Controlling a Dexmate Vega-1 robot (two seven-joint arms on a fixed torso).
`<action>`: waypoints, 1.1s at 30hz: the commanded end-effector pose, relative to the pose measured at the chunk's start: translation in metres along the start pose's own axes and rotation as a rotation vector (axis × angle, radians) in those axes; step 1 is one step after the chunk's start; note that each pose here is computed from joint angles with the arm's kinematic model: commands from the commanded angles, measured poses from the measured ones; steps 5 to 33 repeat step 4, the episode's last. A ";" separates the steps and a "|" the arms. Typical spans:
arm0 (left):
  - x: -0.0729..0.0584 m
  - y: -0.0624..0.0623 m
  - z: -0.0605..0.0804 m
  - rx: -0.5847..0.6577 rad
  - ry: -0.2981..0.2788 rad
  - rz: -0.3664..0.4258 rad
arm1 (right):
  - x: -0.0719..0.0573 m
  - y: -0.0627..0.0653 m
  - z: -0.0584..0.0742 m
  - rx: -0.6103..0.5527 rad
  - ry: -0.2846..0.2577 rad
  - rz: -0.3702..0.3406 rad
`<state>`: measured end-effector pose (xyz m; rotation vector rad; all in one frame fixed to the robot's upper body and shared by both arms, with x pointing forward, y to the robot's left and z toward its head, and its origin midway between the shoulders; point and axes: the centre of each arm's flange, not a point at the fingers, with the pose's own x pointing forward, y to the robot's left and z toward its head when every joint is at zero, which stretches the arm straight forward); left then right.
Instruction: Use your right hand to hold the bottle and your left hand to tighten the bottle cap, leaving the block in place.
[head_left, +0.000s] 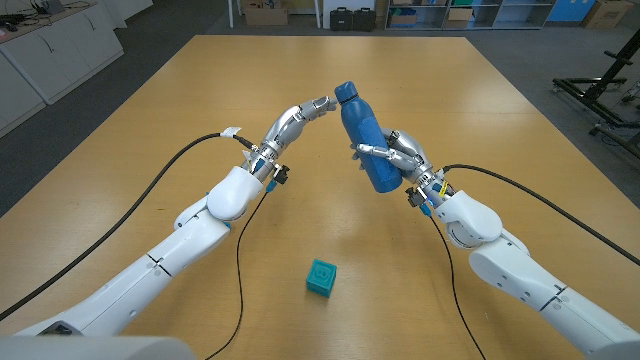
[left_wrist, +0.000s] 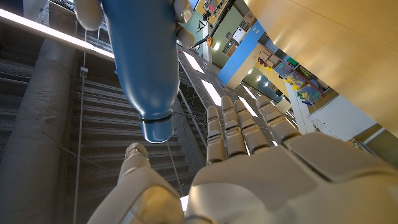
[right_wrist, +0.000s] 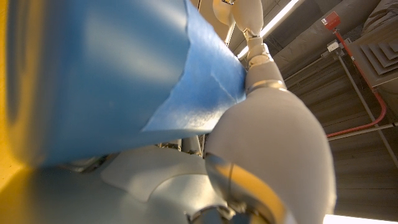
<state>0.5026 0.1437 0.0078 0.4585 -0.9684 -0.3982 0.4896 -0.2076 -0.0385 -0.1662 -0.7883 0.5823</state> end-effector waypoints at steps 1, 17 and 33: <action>0.005 -0.002 0.000 0.002 0.000 -0.009 | 0.000 0.007 0.006 -0.010 -0.009 0.029; 0.005 -0.002 0.000 0.002 0.000 -0.009 | 0.000 0.007 0.006 -0.010 -0.009 0.029; 0.005 -0.002 0.000 0.002 0.000 -0.009 | 0.000 0.007 0.006 -0.010 -0.009 0.029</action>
